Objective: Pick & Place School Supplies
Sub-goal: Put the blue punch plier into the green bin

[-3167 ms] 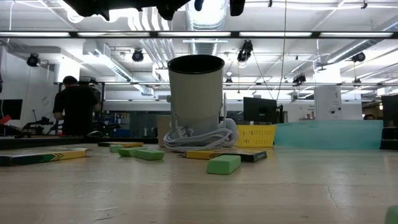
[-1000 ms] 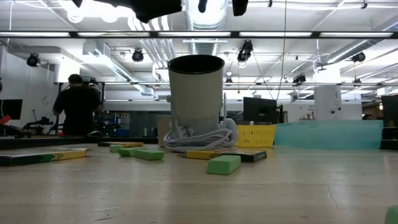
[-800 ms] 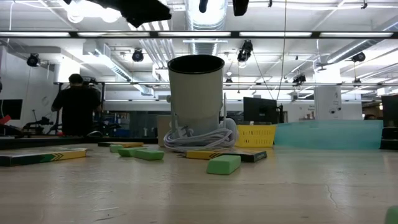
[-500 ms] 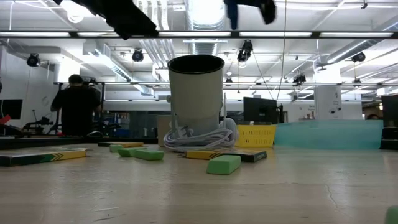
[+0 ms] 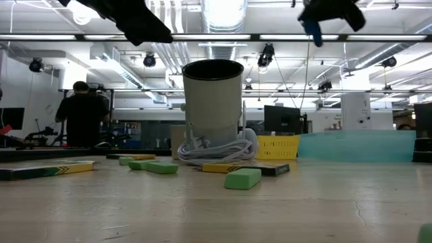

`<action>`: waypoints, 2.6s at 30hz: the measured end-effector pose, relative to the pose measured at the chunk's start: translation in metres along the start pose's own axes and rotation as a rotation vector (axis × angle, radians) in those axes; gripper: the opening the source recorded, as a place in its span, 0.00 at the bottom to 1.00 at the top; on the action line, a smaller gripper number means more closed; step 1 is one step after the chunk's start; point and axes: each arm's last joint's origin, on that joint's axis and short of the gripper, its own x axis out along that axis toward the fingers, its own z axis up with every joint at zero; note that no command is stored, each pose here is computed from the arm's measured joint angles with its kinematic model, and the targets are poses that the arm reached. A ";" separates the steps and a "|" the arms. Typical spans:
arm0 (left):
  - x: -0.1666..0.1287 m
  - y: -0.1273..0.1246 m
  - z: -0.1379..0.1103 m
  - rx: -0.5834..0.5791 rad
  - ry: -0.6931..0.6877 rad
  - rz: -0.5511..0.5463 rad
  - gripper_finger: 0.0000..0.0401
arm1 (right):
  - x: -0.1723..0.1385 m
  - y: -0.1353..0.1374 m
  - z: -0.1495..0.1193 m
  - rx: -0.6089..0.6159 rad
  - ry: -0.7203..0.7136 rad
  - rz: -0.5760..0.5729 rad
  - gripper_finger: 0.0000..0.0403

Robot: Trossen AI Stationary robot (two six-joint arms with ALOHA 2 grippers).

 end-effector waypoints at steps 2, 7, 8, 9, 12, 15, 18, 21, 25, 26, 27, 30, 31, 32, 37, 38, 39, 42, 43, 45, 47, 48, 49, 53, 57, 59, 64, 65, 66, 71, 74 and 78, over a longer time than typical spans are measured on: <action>0.000 0.000 0.000 0.000 0.001 0.000 0.40 | -0.004 -0.010 0.001 0.015 0.016 -0.042 0.13; 0.001 0.000 0.000 -0.001 -0.002 0.000 0.40 | -0.004 -0.031 0.000 0.041 0.060 -0.175 0.13; 0.001 0.000 0.000 -0.001 -0.003 0.000 0.40 | -0.003 -0.034 0.001 0.067 0.059 -0.200 0.13; 0.001 0.000 0.000 -0.001 -0.005 0.000 0.40 | -0.002 -0.038 0.002 0.087 0.060 -0.225 0.13; 0.001 0.000 0.001 -0.001 -0.006 0.000 0.40 | 0.004 -0.046 0.004 0.096 0.094 -0.270 0.13; 0.001 0.000 0.001 -0.001 -0.005 0.000 0.40 | 0.011 -0.054 0.007 0.121 0.141 -0.301 0.13; 0.001 0.000 0.001 -0.017 -0.005 0.000 0.40 | 0.017 -0.063 0.013 0.160 0.140 -0.354 0.13; 0.001 0.000 0.000 -0.032 -0.005 -0.001 0.40 | 0.023 -0.075 0.018 0.206 0.144 -0.418 0.13; 0.001 0.000 0.000 -0.055 -0.005 -0.001 0.40 | 0.032 -0.095 0.024 0.276 0.204 -0.482 0.13; 0.001 0.000 0.000 -0.060 -0.005 -0.001 0.40 | 0.035 -0.100 0.026 0.298 0.227 -0.488 0.13; 0.001 0.000 0.000 -0.066 -0.004 -0.001 0.40 | 0.038 -0.105 0.027 0.319 0.246 -0.498 0.13; 0.001 0.000 0.000 -0.075 -0.004 -0.001 0.40 | 0.049 -0.121 0.031 0.343 0.309 -0.524 0.13; 0.001 0.000 0.000 -0.075 -0.004 -0.001 0.40 | 0.053 -0.126 0.032 0.348 0.331 -0.535 0.13; 0.001 0.000 0.000 -0.075 -0.004 -0.001 0.40 | 0.058 -0.131 0.032 0.356 0.353 -0.545 0.13; 0.001 0.000 0.000 -0.095 -0.004 -0.001 0.40 | 0.085 -0.152 0.029 0.393 0.466 -0.608 0.13; 0.001 0.000 0.000 -0.102 -0.004 -0.001 0.40 | 0.091 -0.156 0.027 0.397 0.491 -0.615 0.13; 0.001 0.000 0.000 -0.107 -0.004 0.000 0.40 | 0.097 -0.159 0.026 0.399 0.514 -0.623 0.13; 0.001 0.000 0.000 -0.110 -0.003 0.000 0.40 | 0.115 -0.168 0.018 0.416 0.590 -0.653 0.13; 0.001 0.000 0.000 -0.110 -0.003 0.000 0.40 | 0.121 -0.171 0.015 0.418 0.615 -0.665 0.13; 0.001 0.000 0.000 -0.114 -0.003 0.000 0.40 | 0.133 -0.176 0.008 0.419 0.665 -0.689 0.13; 0.001 0.000 0.000 -0.125 -0.003 0.000 0.40 | 0.144 -0.180 0.001 0.424 0.719 -0.703 0.13; 0.001 0.000 0.000 -0.126 -0.003 0.000 0.40 | 0.149 -0.182 -0.003 0.423 0.748 -0.706 0.13; 0.001 0.000 0.000 -0.127 -0.003 0.000 0.40 | 0.154 -0.184 -0.006 0.418 0.775 -0.707 0.13; 0.001 0.000 0.000 -0.128 -0.003 0.000 0.40 | 0.170 -0.191 -0.020 0.419 0.873 -0.703 0.13; 0.001 0.000 0.000 -0.128 -0.002 0.000 0.40 | 0.180 -0.199 -0.031 0.420 0.931 -0.731 0.13; 0.001 0.000 0.000 -0.128 0.002 0.000 0.40 | 0.184 -0.201 -0.035 0.418 0.952 -0.739 0.13; 0.001 0.000 -0.001 -0.131 0.005 -0.001 0.40 | 0.187 -0.203 -0.038 0.416 0.970 -0.747 0.13; 0.001 0.000 -0.001 -0.131 0.006 0.000 0.40 | 0.187 -0.203 -0.039 0.410 0.973 -0.744 0.13; 0.001 0.000 -0.002 -0.131 0.009 0.000 0.40 | 0.187 -0.203 -0.039 0.404 0.976 -0.741 0.13; 0.005 -0.001 -0.011 -0.130 0.036 0.000 0.40 | 0.187 -0.203 -0.039 0.401 0.977 -0.739 0.13; 0.006 -0.001 -0.015 -0.150 0.047 0.001 0.40 | 0.187 -0.203 -0.039 0.401 0.977 -0.739 0.13; 0.006 -0.001 -0.015 -0.158 0.044 0.001 0.40 | 0.187 -0.203 -0.039 0.400 0.977 -0.739 0.13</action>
